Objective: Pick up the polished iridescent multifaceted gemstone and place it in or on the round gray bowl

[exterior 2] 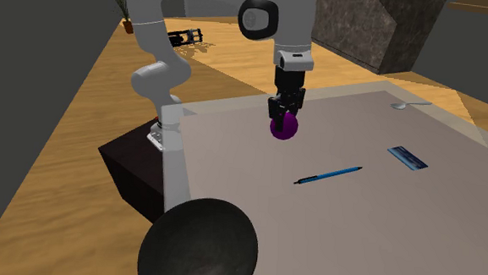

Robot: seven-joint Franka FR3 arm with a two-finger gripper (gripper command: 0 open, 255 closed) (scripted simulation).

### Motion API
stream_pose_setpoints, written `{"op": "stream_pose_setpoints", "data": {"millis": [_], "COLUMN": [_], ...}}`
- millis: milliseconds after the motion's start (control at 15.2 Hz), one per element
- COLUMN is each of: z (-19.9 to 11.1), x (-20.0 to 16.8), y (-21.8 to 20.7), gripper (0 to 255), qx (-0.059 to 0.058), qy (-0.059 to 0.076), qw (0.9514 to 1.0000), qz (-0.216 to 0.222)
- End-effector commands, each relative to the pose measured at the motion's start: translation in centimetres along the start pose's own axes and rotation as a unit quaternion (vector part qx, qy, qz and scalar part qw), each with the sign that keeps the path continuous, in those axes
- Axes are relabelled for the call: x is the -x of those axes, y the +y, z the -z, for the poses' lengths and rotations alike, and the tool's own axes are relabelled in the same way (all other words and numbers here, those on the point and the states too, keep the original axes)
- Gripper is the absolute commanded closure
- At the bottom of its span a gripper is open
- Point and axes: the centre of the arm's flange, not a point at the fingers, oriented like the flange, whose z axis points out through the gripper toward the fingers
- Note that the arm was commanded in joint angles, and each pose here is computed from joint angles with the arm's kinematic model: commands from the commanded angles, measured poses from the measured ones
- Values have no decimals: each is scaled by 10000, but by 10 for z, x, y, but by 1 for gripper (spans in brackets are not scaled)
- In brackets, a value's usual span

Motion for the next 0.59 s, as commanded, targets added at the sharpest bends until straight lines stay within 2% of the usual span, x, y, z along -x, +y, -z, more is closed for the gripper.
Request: {"op": "stream_pose_setpoints", "data": {"millis": [0,198,528], "z": [0,-1,26], "x": [0,0,-4], "y": [0,0,2], "gripper": [255,255,255], "qx": [1,1,1], "qy": [-5,-5,-5], "qw": [10000,10000,10000], "qz": [0,0,0]}}
